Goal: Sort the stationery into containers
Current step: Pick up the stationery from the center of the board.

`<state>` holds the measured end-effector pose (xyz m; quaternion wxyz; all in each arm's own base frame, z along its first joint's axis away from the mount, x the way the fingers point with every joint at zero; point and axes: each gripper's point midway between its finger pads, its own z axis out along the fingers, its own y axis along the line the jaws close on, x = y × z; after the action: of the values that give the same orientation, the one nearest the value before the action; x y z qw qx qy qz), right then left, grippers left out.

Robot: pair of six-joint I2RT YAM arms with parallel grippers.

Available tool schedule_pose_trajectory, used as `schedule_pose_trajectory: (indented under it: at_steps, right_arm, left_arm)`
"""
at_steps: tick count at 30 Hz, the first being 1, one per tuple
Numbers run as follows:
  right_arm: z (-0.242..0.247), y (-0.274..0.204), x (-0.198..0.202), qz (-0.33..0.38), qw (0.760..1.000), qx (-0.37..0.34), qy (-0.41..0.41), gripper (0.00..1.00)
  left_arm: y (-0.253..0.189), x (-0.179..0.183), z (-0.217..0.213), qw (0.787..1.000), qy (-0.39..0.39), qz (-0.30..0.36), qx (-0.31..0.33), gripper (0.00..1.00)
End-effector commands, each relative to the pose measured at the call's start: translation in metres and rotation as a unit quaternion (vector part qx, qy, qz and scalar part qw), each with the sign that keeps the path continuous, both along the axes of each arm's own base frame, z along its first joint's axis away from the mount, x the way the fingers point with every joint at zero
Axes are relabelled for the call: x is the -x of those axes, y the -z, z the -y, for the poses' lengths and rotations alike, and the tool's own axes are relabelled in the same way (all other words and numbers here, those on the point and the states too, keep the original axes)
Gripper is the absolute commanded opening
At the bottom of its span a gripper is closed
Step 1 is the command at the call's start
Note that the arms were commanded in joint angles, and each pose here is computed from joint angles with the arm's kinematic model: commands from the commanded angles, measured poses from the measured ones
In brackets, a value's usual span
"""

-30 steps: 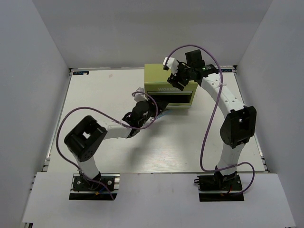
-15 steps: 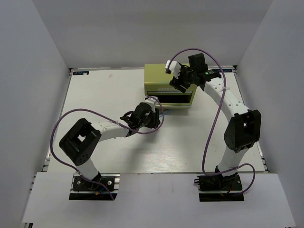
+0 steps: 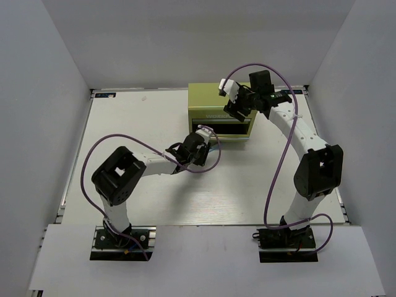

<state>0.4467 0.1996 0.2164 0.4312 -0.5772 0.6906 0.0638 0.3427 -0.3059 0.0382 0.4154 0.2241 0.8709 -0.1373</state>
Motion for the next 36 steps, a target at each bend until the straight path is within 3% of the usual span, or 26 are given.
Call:
schedule_pose_trajectory:
  at_steps: [1,11,17,25,36]
  right_arm:
    - [0.018,0.034,0.028,-0.089,0.996,0.020,0.022,0.71]
    - [0.023,0.039,0.029,-0.095,0.995,0.023,0.027,0.71]
    - [0.022,0.038,0.028,-0.093,0.995,0.020,0.027,0.71]
    - [0.022,0.037,0.030,-0.094,0.995,0.017,0.026,0.71]
    - [0.024,0.035,0.032,-0.093,0.995,0.015,0.026,0.71]
  left_arm:
    - [-0.019,-0.017,0.005,0.999,0.000,0.044,-0.021,0.52]
    - [-0.017,-0.030,0.008,0.995,0.003,0.074,-0.066,0.52]
    - [0.004,-0.027,0.009,0.994,0.024,0.052,-0.095,0.55]
    - [0.015,-0.024,0.014,0.994,0.040,0.035,-0.096,0.58]
    - [0.030,0.010,0.020,0.993,0.089,-0.027,-0.065,0.50]
